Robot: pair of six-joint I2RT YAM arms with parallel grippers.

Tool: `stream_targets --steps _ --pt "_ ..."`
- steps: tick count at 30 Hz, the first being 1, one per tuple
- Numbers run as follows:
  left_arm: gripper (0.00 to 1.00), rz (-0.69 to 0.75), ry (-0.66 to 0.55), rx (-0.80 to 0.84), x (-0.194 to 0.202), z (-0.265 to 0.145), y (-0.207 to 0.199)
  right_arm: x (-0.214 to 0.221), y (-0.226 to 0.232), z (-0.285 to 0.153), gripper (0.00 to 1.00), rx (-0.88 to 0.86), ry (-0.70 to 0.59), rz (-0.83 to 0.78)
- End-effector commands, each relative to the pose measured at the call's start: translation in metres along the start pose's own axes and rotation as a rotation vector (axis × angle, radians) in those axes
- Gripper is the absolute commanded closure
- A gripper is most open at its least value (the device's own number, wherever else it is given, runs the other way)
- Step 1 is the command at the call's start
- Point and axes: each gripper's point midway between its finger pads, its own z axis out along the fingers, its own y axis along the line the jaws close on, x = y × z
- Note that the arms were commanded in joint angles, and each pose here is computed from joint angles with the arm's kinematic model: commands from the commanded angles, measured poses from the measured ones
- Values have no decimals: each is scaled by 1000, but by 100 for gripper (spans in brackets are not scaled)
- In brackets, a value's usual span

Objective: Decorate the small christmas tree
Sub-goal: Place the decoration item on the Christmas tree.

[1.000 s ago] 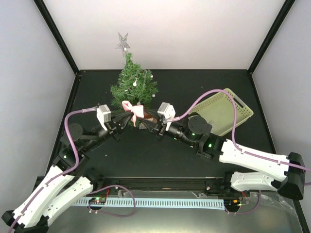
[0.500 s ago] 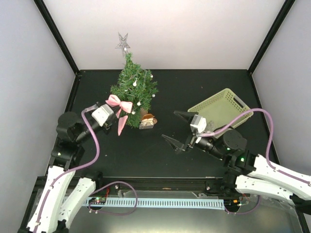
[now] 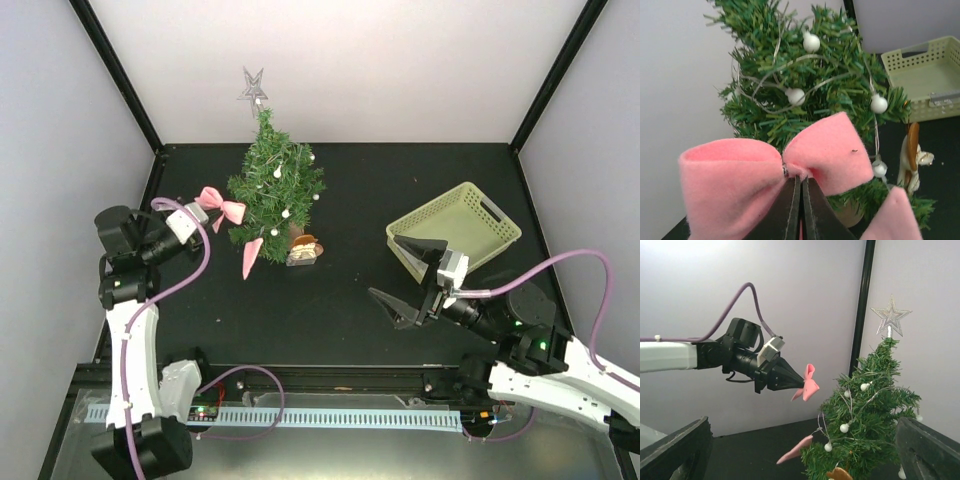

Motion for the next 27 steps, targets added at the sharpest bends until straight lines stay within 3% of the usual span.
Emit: stream_targets --steps 1,11,27 --pt "98 94 -63 102 4 2 -4 -8 0 -5 0 -6 12 -21" --pt "98 37 -1 116 33 11 39 -34 -1 -14 0 -12 -8 -47" --pt "98 -17 -30 172 83 43 40 -61 -10 -16 0 36 -54 -110"
